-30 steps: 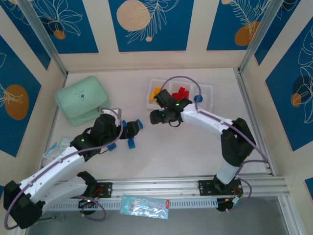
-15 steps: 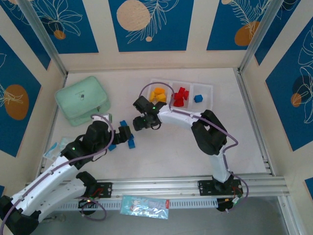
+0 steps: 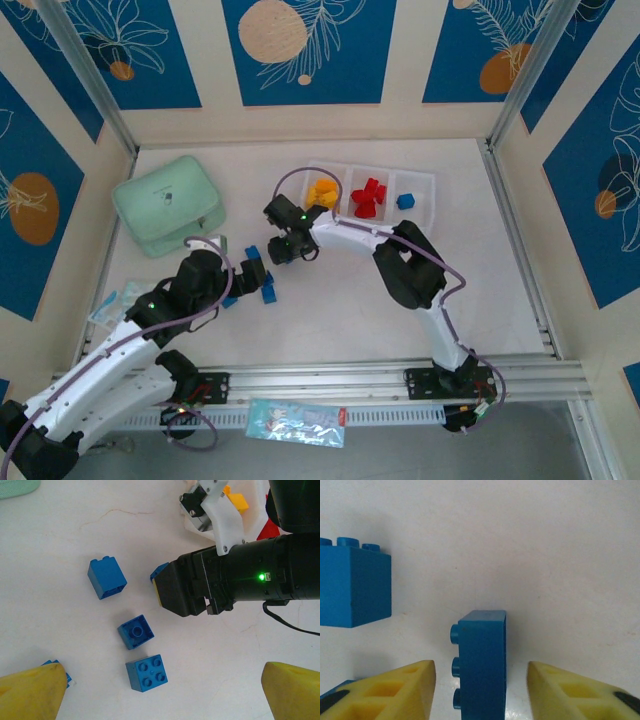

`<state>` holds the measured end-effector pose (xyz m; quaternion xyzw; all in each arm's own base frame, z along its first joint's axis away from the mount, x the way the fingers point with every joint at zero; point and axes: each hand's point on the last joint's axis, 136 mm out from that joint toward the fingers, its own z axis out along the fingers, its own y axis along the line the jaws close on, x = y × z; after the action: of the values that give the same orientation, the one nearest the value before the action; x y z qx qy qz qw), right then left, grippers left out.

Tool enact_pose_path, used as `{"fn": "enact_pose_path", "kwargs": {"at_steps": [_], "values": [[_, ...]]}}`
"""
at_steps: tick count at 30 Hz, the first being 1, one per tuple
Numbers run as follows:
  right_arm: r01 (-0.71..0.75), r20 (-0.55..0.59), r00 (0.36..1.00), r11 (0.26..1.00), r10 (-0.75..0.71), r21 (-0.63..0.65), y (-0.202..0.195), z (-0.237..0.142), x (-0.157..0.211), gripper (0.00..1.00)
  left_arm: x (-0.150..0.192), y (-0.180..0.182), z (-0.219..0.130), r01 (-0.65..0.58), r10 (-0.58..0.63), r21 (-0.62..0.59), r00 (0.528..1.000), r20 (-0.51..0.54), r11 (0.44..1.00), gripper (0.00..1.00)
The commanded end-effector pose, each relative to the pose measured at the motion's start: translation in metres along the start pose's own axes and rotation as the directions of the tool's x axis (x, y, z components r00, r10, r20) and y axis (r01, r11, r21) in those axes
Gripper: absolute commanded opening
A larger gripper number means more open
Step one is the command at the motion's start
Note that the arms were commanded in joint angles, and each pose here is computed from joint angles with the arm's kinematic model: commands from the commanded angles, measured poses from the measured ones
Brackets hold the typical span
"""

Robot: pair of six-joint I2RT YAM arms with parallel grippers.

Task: Sort the legos into containers by color
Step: Pick up the lego from the center of the table, then place the lego in the container.

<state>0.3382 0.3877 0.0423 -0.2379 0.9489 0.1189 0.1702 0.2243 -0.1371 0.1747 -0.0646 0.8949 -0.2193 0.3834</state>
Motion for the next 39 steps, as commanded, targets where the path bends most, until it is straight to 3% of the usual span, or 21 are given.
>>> {"fn": "enact_pose_path", "kwargs": {"at_steps": [1,5,14,25,34,39], "values": [[0.021,-0.006,1.0,1.0,-0.021,0.003,0.0,0.002,-0.005,0.48,-0.005,0.005,0.0,0.015,-0.015,-0.025,1.0,0.024,1.0,0.99],[0.032,-0.005,0.999,0.999,-0.032,0.012,0.0,0.004,-0.006,0.38,-0.005,0.004,0.001,0.012,-0.011,-0.021,1.0,0.025,1.0,0.99],[0.035,-0.006,0.999,0.999,-0.035,0.03,-0.003,-0.003,-0.005,0.27,-0.005,0.001,0.003,0.006,-0.006,-0.01,1.0,0.015,1.0,0.99],[-0.014,0.093,0.996,1.0,0.013,0.008,-0.007,-0.064,-0.013,0.19,-0.011,-0.013,0.003,-0.013,0.013,0.029,1.0,-0.001,0.999,0.99],[-0.158,0.143,0.978,0.987,0.152,0.032,-0.055,-0.124,0.01,0.18,-0.012,-0.042,0.009,-0.051,0.058,0.13,0.997,-0.054,0.99,0.99],[-0.289,0.173,0.947,0.954,0.273,0.079,-0.11,-0.148,0.027,0.18,-0.01,-0.059,0.018,-0.049,0.066,0.187,0.994,-0.087,0.981,0.99]]}}
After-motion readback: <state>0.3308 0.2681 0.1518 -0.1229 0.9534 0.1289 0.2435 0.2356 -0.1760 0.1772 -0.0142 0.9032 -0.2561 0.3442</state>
